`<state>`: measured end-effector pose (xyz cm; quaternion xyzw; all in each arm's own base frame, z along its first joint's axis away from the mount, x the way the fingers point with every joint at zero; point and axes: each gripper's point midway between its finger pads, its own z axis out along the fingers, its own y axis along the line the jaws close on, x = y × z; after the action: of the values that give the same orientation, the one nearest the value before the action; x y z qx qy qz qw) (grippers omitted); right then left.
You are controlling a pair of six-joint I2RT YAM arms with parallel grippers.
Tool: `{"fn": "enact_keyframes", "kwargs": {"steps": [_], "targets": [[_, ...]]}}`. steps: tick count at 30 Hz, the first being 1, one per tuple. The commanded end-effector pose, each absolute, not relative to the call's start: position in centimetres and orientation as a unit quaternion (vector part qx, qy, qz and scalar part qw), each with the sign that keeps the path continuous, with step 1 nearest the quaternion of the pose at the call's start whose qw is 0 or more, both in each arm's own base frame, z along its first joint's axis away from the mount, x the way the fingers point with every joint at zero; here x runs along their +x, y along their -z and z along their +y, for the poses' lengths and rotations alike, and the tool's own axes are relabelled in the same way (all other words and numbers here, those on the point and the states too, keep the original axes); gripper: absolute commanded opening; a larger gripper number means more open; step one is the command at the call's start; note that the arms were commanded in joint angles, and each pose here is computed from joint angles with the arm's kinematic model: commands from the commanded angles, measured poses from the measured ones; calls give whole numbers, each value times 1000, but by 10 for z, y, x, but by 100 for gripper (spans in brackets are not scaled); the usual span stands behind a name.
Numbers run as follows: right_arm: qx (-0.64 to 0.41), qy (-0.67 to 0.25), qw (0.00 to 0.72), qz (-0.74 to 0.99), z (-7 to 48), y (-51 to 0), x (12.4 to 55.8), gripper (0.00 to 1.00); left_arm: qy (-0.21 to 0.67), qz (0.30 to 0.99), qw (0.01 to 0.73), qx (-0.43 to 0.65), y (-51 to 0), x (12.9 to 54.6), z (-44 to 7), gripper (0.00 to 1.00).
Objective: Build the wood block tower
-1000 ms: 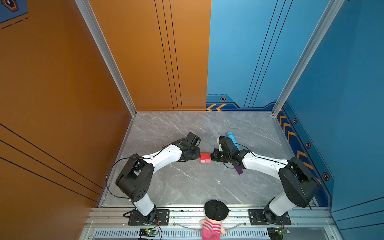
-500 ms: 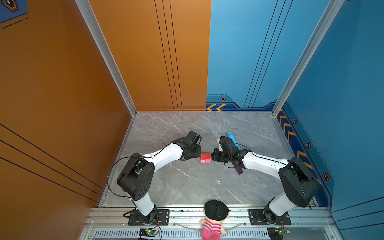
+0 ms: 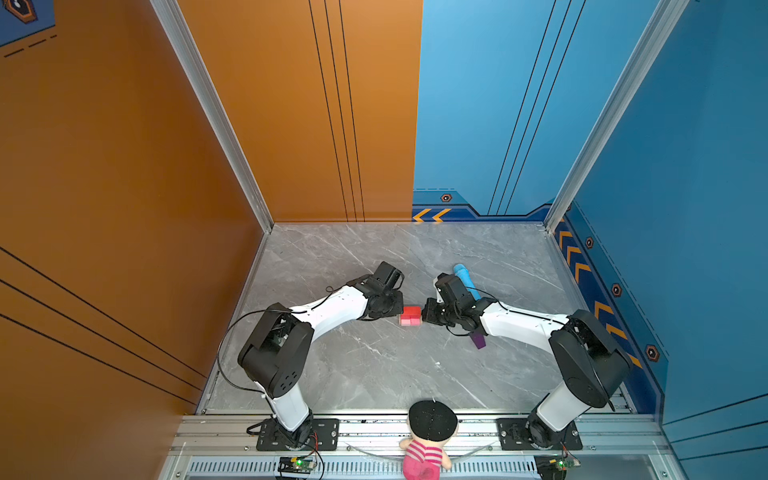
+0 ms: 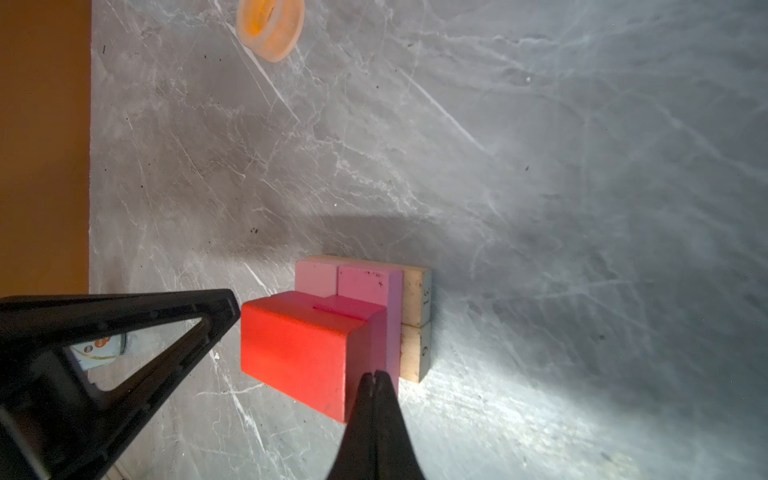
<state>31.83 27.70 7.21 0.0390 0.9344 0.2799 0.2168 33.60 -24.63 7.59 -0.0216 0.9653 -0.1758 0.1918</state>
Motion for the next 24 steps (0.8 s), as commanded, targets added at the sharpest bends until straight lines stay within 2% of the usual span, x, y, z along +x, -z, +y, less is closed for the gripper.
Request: {"fn": "enact_keyframes", "kwargs": {"steps": [1,24], "targets": [[51,-282,215,934,278,-78,322,0,182,964,191,-4,-81,336,-255,0],[46,-286,214,933,282,-80,321,0,184,964,190,0,-81,335,-259,0]]}}
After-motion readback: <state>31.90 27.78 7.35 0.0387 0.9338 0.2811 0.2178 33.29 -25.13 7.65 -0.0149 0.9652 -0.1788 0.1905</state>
